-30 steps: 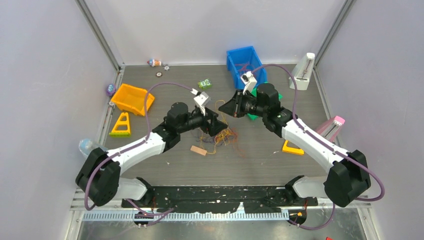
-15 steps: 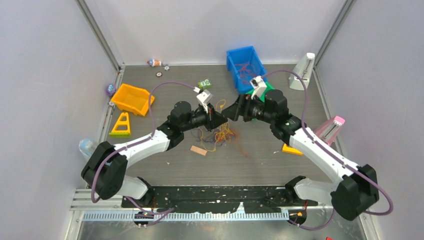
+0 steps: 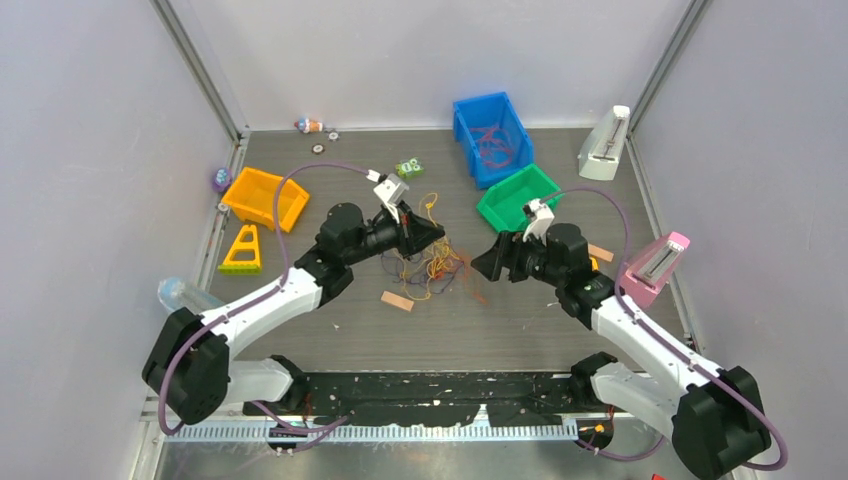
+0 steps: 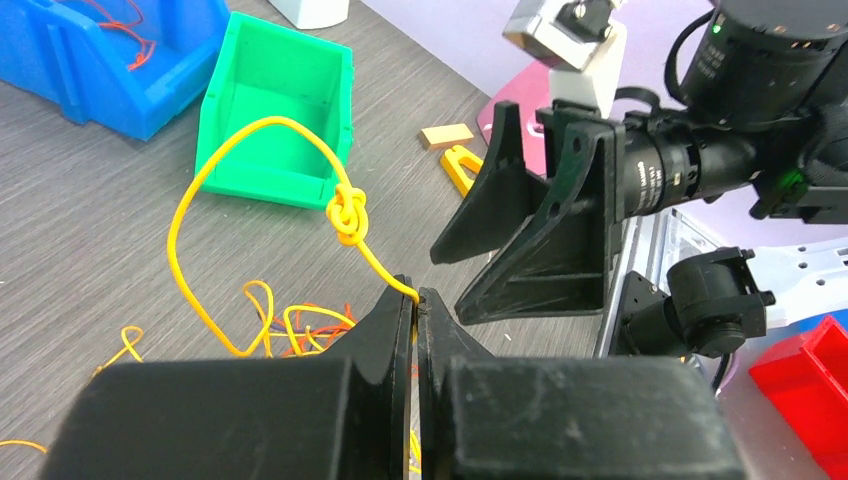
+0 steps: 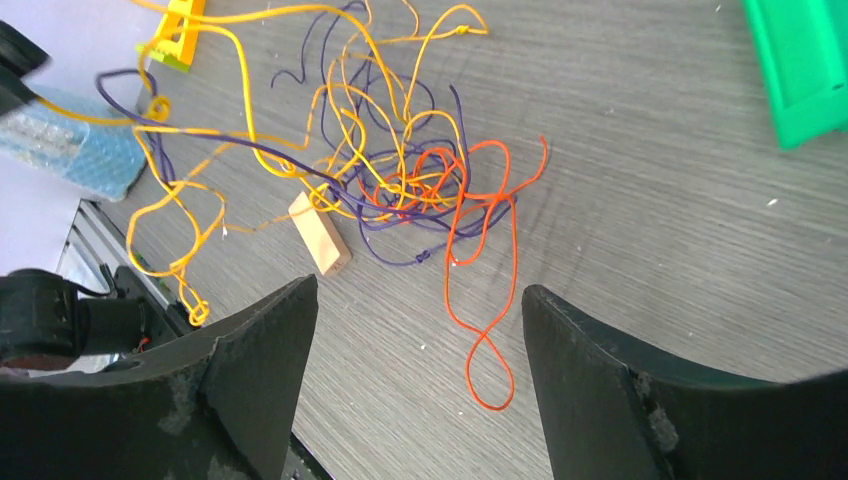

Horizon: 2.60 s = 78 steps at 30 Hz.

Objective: Untangle the cables
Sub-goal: Untie the cable.

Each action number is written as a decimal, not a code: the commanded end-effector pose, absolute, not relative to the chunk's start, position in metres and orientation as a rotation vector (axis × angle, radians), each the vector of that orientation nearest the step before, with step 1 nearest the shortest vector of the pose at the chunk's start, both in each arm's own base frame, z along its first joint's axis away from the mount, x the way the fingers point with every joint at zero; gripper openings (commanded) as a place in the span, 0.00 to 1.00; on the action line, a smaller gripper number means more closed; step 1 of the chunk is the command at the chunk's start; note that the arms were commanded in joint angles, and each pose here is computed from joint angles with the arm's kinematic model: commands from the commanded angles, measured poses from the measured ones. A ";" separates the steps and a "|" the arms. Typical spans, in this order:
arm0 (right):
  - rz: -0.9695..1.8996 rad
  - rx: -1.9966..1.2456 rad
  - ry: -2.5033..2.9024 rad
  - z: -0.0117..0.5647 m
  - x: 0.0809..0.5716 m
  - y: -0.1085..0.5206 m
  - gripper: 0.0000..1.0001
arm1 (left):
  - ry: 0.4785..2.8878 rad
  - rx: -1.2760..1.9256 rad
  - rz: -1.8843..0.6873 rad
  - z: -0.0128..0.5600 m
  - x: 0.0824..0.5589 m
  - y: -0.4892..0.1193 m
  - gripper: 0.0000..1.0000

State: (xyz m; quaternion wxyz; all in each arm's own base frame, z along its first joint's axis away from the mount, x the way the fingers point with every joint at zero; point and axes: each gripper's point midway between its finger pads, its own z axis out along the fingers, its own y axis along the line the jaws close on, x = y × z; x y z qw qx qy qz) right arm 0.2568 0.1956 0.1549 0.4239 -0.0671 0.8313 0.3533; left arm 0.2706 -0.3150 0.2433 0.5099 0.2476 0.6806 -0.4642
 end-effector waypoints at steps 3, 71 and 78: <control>1.010 -0.297 1.937 0.161 0.253 0.222 0.77 | 1.597 0.604 -1.105 0.261 0.269 -0.310 0.00; 0.412 0.047 2.089 0.103 0.271 0.164 0.61 | 1.557 0.000 -0.700 0.355 0.351 -0.141 0.00; 0.470 -0.057 2.086 0.117 0.273 0.181 0.63 | 1.893 0.163 -0.836 0.288 0.350 -0.200 0.38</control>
